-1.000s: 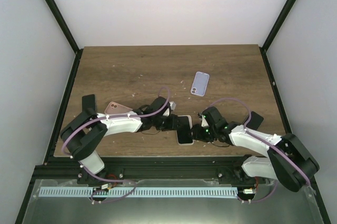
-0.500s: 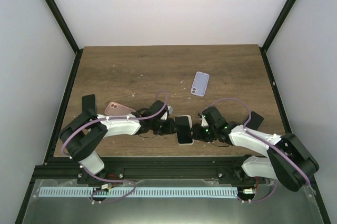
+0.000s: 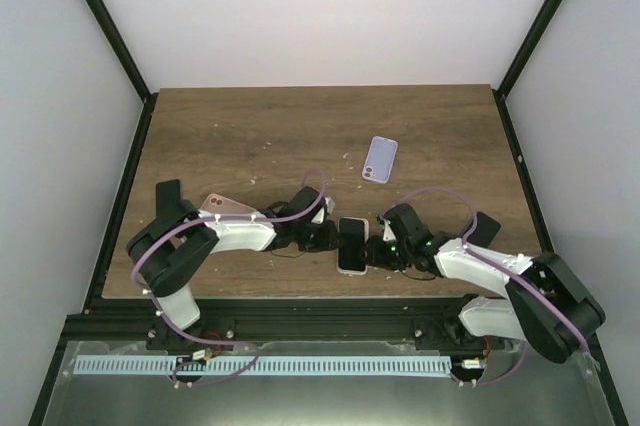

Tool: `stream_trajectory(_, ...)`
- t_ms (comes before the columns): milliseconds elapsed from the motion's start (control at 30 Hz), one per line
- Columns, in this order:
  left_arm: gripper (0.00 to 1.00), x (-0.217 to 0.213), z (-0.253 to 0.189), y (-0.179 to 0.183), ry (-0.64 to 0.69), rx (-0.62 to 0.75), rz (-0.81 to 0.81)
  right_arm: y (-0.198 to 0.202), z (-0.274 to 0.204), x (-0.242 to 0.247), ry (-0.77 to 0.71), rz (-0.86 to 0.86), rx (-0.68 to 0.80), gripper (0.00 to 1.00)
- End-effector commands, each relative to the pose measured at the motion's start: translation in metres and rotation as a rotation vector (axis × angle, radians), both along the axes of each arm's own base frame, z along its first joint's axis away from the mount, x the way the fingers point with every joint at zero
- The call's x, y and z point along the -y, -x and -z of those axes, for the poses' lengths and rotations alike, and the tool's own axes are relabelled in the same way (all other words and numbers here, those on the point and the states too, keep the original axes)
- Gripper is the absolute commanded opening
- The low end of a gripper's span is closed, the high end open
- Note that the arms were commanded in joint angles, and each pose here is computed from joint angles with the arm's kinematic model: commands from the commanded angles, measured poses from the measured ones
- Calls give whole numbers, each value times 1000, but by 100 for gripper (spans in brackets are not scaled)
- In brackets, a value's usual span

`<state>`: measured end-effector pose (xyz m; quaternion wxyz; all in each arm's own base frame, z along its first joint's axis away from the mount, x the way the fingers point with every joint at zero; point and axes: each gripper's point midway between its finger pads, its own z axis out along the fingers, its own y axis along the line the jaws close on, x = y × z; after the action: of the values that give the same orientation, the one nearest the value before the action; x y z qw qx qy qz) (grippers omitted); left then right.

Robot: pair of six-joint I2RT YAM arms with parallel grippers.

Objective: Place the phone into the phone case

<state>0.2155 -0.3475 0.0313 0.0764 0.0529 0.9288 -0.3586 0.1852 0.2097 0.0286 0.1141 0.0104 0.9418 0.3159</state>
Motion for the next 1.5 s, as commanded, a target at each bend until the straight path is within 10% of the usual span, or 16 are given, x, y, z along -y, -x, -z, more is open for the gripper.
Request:
stream_trajectory(0, 16, 15, -11, -7, 37, 56, 37, -1, -1, -7, -32, -19, 17, 34)
stream_trajectory(300, 37, 1, -5, -10, -39, 88, 17, -7, -2, 1, 19, 23, 37, 32)
stream_trajectory(1033, 14, 29, -6, -23, -2, 146, 118, -31, -2, -8, 23, -10, 126, 25)
stream_trajectory(1467, 31, 22, -3, -15, 13, 145, 139, -40, -4, 16, 109, 95, 132, 35)
